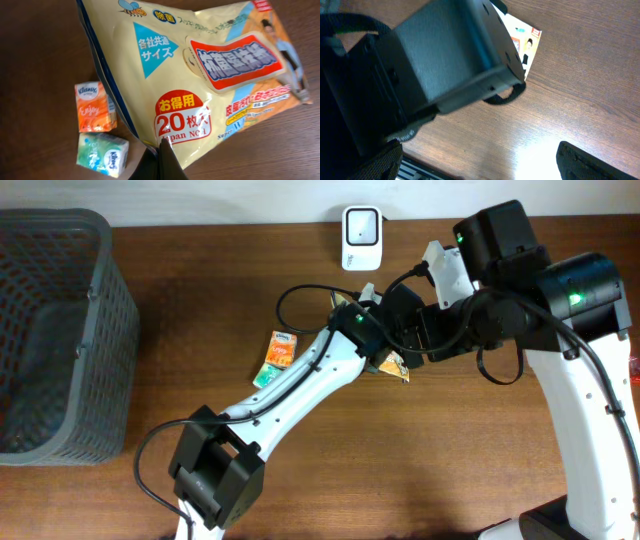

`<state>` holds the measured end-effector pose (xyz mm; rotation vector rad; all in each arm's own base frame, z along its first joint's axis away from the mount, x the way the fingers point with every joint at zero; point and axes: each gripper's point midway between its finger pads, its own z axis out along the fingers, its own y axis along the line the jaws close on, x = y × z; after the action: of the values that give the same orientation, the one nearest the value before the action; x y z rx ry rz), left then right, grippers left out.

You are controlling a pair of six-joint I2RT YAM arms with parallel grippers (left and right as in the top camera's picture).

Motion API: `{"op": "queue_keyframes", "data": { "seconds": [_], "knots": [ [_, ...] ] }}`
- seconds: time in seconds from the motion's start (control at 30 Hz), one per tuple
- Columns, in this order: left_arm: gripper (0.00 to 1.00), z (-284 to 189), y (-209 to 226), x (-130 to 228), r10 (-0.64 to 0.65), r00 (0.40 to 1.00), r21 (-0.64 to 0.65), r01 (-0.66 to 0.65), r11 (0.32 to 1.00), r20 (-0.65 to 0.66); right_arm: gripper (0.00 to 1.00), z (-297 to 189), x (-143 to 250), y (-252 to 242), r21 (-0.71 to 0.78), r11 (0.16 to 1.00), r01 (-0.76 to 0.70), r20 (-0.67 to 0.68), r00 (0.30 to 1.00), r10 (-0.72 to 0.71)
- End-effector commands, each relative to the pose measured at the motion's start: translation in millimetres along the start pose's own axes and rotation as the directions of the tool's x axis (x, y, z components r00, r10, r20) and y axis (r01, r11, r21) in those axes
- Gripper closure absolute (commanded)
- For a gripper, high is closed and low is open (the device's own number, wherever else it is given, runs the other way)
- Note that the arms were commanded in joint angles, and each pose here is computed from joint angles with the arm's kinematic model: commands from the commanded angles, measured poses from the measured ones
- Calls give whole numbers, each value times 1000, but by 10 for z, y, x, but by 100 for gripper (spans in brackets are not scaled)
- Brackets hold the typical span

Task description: Scan the item barcode

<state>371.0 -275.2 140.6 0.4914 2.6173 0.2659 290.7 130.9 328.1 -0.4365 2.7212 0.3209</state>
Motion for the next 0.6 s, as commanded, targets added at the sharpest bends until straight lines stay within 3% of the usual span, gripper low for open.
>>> {"op": "queue_keyframes", "data": {
  "seconds": [0.0,0.13,0.4,0.57],
  "knots": [
    [100,109,161,77,-24,998,-25,23,999,-50,2,-12,-1,31,-17,1000,-11,0,1000,11],
    [100,146,263,68,-44,997,-36,42,998,-58,2,-18,-109,-98,59,998,0,45,999,-3],
    [100,175,448,37,-61,997,-96,56,994,-48,2,-27,-224,-56,35,999,-1,92,996,-2],
    [100,10,949,-52,-23,1000,-364,25,931,11,2,-372,-415,-386,49,979,-196,233,956,179]
  ]
}}
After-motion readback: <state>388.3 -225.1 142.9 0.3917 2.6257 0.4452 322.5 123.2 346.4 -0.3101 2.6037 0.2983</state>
